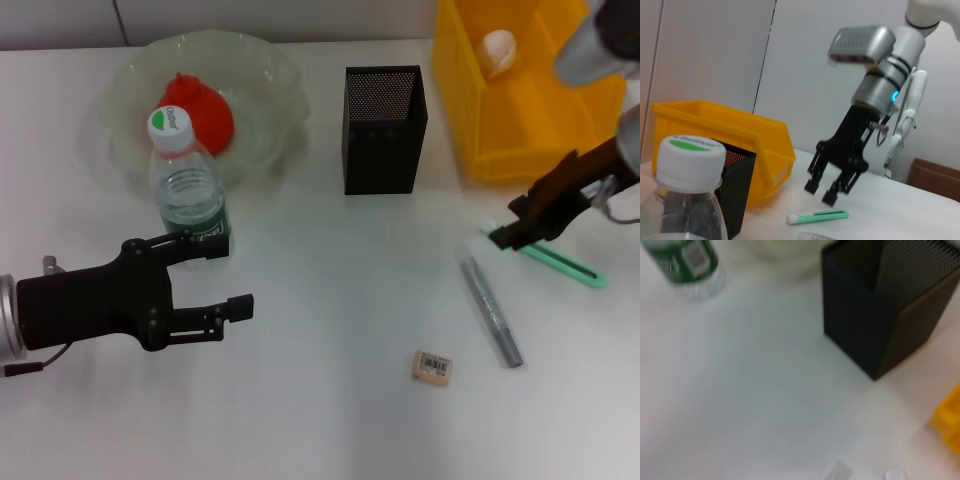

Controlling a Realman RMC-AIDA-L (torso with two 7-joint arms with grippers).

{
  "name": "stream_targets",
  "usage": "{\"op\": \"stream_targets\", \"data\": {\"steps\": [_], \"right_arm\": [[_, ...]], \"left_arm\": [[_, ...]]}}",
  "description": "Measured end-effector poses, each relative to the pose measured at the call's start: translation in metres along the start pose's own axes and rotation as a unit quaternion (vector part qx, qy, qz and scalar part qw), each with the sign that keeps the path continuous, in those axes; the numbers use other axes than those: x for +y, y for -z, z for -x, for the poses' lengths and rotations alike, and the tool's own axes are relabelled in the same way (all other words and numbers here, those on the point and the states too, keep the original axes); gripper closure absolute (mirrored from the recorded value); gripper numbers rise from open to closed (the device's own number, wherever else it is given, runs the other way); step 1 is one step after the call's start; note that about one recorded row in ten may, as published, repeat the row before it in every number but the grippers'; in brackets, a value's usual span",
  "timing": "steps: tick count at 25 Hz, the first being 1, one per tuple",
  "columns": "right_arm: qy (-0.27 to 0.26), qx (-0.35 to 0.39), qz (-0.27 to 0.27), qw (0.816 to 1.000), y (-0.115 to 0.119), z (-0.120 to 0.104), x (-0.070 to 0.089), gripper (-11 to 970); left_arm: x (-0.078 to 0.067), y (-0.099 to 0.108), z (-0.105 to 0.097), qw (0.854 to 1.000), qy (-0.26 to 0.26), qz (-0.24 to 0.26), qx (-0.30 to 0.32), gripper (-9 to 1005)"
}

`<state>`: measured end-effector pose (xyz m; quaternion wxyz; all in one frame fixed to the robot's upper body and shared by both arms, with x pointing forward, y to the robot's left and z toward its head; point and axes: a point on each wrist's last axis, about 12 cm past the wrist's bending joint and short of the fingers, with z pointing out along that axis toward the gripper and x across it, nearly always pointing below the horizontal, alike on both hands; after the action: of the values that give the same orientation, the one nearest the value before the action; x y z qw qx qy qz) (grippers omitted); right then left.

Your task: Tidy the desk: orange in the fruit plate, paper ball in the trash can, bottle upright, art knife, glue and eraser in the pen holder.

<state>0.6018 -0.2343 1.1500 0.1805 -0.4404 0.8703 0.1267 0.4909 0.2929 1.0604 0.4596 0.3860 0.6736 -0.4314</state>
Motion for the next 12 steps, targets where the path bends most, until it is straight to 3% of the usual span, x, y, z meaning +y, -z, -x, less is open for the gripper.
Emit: {"op": "stream_targets", "data": {"steps": [4,12], "right_arm": [[0.006,0.018,-0.004,1.0,-0.019,0.002,0.0,454],[0.013,0.036,-0.028,0.999,-0.024,0.0,-0.006,509]], "left_arm": [[0.0,-0.001,-0.001,1.0,0.001,0.002,0.0,147],[-0.001,0.001,-0.002,1.0,0.004,0.006,-0.003,147]]}}
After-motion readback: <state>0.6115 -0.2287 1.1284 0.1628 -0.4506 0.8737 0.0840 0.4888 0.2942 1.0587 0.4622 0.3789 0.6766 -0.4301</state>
